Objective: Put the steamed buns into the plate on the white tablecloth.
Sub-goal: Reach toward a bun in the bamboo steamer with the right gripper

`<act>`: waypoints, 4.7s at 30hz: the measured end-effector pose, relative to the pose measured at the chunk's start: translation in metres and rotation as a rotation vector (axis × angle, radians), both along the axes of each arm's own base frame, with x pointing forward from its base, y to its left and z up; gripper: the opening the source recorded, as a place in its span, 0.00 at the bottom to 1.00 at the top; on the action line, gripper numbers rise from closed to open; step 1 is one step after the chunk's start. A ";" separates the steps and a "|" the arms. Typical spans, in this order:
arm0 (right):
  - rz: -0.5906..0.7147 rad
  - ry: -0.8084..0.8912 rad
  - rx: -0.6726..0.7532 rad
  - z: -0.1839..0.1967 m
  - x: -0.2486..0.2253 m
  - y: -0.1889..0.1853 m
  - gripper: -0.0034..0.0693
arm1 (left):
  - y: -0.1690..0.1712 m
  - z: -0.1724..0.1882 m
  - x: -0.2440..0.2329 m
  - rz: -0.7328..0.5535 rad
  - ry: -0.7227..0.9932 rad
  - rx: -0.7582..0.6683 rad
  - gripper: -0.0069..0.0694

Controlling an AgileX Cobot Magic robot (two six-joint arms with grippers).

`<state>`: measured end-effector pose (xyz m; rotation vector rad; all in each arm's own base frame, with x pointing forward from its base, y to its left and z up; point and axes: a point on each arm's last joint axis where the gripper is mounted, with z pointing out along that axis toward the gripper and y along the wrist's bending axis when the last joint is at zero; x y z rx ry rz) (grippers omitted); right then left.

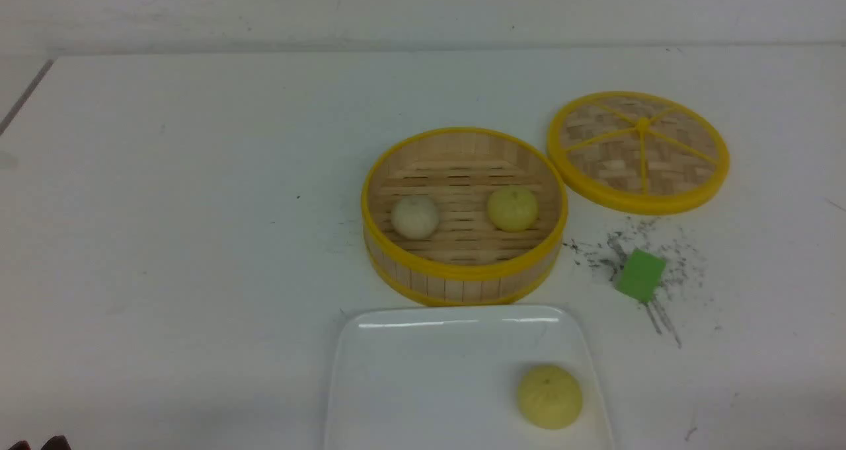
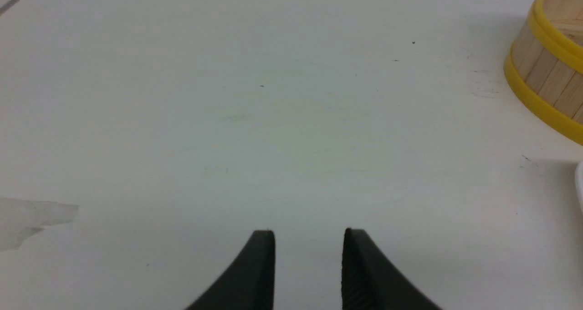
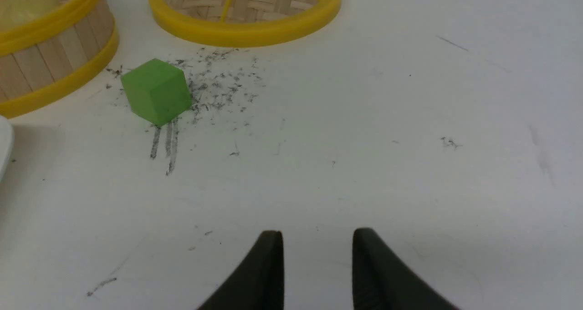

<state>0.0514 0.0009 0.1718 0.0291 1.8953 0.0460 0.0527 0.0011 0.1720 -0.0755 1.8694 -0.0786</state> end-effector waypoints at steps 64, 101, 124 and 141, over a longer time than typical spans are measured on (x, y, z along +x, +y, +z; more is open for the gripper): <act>-0.016 0.042 0.639 0.001 -0.001 0.016 0.38 | -0.003 0.001 0.000 0.025 -0.005 -0.189 0.41; 0.103 0.251 0.316 0.121 0.037 0.022 0.03 | -0.028 0.108 0.029 -0.032 0.506 -0.470 0.25; 0.818 0.660 0.150 0.117 0.258 0.137 0.17 | -0.042 0.070 0.099 -0.152 0.978 -0.341 0.14; 0.591 0.635 -0.166 0.050 0.361 0.189 0.67 | -0.042 0.070 0.099 -0.124 0.983 -0.373 0.33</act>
